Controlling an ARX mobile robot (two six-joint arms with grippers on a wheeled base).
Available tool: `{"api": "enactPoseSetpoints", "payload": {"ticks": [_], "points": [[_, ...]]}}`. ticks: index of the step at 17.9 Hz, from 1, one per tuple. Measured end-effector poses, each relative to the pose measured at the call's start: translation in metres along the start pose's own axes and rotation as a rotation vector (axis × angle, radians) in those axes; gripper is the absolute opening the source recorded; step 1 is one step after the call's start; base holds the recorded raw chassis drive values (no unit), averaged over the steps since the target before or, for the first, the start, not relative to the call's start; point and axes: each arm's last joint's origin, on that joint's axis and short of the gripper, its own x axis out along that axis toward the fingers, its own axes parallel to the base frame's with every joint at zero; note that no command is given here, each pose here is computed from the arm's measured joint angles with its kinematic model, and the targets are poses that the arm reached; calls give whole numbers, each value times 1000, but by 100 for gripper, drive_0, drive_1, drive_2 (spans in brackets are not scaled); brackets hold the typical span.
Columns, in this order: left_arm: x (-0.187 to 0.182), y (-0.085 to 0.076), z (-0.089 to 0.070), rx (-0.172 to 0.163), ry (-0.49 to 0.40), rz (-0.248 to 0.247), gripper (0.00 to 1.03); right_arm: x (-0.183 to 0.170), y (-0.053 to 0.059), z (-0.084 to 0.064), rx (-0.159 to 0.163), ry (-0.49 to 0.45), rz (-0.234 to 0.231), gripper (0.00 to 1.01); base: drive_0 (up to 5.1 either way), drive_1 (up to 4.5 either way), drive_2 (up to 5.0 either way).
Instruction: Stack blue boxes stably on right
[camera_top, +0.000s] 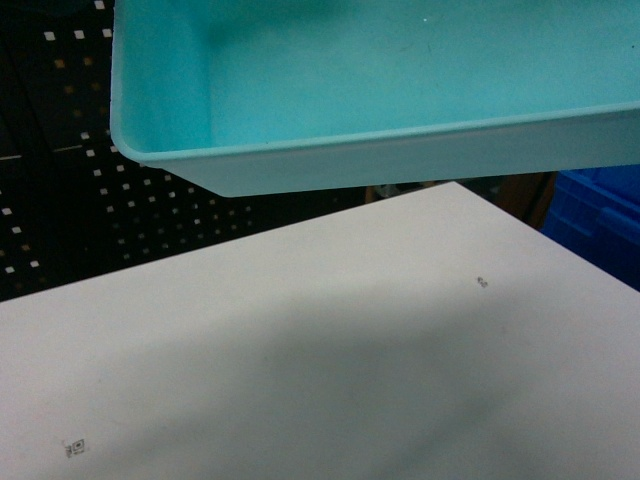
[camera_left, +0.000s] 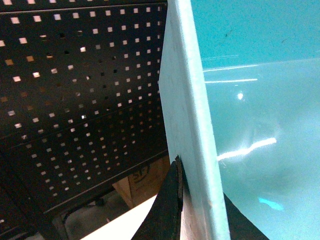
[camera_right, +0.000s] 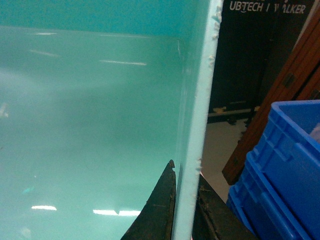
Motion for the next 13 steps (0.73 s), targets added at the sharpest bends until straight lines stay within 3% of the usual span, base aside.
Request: {"api": "enactPoseSetpoints", "payload": {"ticks": [13], "points": [[0,0,0,0,0,0,5,0,0,0,0,0,0,8,0,0,0]]}}
